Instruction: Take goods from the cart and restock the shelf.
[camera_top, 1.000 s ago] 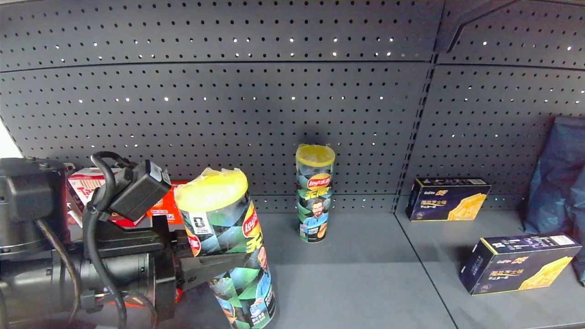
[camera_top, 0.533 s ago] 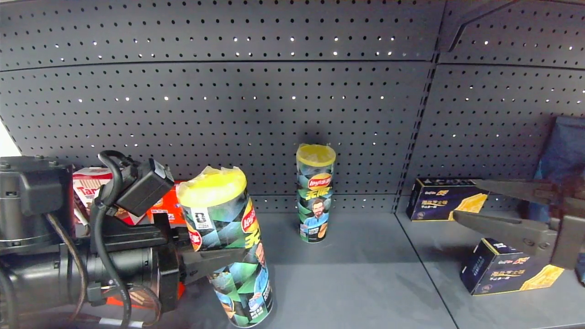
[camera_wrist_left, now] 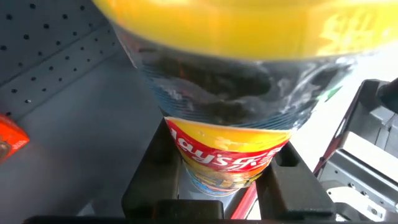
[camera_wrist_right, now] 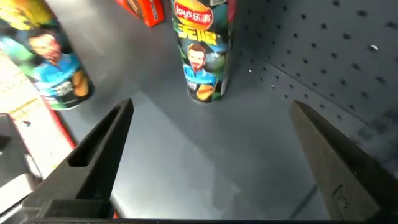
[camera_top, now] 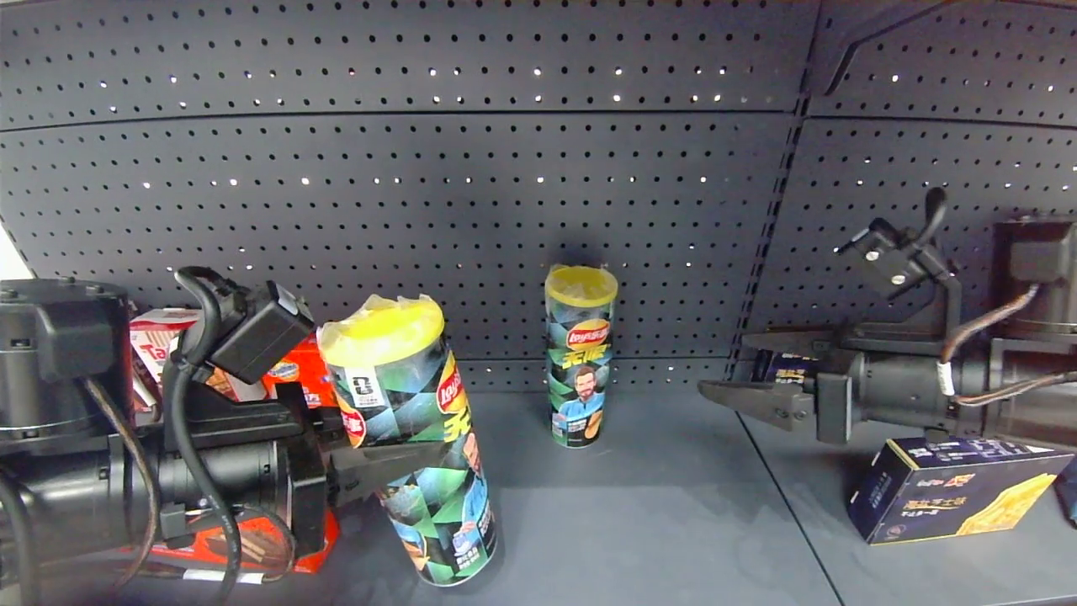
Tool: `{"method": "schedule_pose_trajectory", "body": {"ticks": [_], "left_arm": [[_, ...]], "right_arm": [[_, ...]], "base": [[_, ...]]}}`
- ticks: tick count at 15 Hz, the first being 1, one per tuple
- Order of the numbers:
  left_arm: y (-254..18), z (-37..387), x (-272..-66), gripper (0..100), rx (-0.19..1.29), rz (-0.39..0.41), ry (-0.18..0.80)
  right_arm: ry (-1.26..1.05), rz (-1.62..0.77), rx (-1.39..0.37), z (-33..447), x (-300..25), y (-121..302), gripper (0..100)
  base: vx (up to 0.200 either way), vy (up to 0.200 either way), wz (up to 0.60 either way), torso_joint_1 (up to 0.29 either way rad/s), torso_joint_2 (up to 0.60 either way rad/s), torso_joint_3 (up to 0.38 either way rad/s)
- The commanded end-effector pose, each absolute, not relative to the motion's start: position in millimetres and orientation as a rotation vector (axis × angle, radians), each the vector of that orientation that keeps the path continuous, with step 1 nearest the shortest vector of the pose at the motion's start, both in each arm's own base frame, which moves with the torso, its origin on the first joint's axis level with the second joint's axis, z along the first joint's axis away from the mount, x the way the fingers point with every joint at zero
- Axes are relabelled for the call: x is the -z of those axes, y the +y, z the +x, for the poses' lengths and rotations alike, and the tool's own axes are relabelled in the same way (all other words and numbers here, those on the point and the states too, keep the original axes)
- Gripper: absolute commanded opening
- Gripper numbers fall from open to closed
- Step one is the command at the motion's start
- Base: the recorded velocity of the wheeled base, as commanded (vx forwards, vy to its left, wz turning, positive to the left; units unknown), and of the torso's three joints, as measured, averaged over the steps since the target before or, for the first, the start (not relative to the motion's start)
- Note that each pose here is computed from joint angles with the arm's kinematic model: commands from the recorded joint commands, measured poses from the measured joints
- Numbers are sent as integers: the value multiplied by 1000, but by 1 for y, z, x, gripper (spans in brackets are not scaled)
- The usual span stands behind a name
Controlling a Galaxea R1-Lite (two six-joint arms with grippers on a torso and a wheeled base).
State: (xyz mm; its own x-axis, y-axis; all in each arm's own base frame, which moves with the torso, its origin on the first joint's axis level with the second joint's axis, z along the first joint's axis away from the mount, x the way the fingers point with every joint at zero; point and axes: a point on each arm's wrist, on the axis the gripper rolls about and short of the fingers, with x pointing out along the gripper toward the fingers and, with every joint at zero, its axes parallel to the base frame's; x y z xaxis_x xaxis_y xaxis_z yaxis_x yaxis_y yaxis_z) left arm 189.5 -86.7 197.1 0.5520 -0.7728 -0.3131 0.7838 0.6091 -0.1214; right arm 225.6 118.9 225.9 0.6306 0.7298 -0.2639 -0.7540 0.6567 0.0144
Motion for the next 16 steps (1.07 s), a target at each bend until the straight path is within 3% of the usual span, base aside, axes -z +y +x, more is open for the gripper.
{"method": "schedule_pose_trajectory", "body": {"ticks": [1, 5, 9, 16], "left_arm": [[-87, 190, -198, 0, 920, 33, 352], [-88, 195, -202, 0, 915, 35, 339], [-88, 195, -203, 0, 915, 35, 334], [-88, 196, -203, 0, 914, 33, 333]], "right_arm": [[279, -129, -871, 250, -208, 134, 100], [300, -145, -943, 266, -192, 145, 100], [159, -197, -959, 300, -163, 165, 100], [153, -142, -1015, 315, -150, 187, 100]], "base": [[0, 0, 0, 0, 0, 0], [0, 0, 0, 0, 0, 0], [0, 0, 0, 0, 0, 0], [0, 0, 0, 0, 0, 0]]}}
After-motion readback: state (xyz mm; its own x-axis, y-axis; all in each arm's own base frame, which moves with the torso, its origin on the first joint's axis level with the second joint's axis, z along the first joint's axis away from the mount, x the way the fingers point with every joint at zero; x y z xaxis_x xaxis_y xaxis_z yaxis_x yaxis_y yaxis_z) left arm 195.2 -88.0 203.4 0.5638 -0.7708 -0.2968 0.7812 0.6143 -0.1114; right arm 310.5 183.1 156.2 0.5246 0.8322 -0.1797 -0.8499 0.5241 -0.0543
